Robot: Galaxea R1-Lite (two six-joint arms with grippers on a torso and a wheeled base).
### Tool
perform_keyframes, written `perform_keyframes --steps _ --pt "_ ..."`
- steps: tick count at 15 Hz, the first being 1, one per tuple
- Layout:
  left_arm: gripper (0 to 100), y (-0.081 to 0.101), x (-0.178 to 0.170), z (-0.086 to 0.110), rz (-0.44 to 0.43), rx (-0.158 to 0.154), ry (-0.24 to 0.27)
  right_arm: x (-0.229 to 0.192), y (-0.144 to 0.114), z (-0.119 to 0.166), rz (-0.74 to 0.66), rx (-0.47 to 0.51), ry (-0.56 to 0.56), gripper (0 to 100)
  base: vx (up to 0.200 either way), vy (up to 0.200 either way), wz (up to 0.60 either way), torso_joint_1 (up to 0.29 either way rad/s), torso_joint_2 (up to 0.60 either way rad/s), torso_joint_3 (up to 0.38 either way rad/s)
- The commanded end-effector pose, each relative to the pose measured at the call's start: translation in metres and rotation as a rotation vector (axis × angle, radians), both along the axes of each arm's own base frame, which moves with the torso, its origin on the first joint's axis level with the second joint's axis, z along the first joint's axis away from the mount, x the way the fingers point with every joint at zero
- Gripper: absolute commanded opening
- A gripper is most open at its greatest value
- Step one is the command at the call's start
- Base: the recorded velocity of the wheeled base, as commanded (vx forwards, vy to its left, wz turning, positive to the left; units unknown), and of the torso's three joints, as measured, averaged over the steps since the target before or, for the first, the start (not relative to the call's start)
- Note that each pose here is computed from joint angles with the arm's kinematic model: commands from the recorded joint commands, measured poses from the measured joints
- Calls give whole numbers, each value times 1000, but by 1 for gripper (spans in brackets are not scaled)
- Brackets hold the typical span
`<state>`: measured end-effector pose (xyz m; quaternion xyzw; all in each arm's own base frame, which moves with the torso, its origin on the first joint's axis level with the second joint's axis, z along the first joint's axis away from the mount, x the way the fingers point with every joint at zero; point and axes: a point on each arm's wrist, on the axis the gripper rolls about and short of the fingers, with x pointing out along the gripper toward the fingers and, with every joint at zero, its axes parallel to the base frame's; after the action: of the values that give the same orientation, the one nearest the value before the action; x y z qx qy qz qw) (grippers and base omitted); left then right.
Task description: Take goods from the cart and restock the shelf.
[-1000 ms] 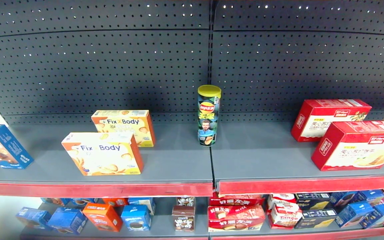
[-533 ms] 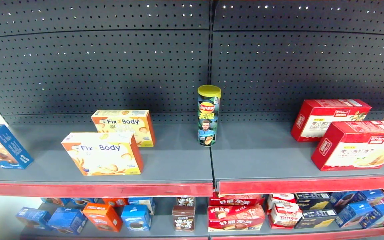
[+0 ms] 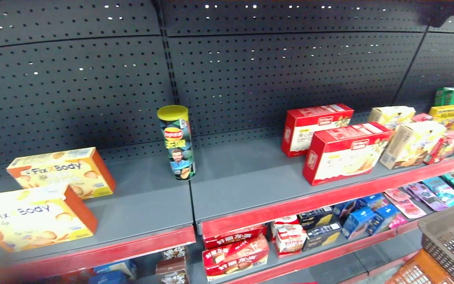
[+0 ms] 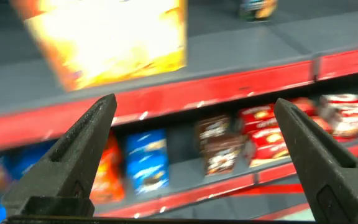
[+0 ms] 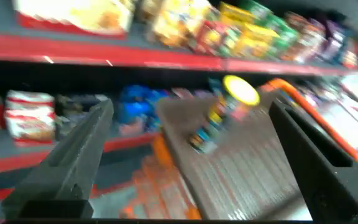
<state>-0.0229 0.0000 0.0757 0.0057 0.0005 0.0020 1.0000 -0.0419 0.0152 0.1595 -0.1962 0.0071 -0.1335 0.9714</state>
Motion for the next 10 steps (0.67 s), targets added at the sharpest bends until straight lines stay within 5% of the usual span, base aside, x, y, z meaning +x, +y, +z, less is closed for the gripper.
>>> perform_keyframes --steps 1,4,8,10 --pt "100 0 0 0 1 -1 0 -2 1 -6 5 -22 -5 100 0 0 0 0 0 0" --pt "100 0 0 -1 1 2 2 -2 0 -9 16 -22 0 100 0 0 0 0 0 0" --pt "100 0 0 0 1 2 0 0 -1 -13 19 -17 16 100 -200 -200 0 11 2 -2" --pt "100 0 0 0 1 2 -1 1 -1 -16 19 -15 23 100 0 -200 0 -7 0 2"
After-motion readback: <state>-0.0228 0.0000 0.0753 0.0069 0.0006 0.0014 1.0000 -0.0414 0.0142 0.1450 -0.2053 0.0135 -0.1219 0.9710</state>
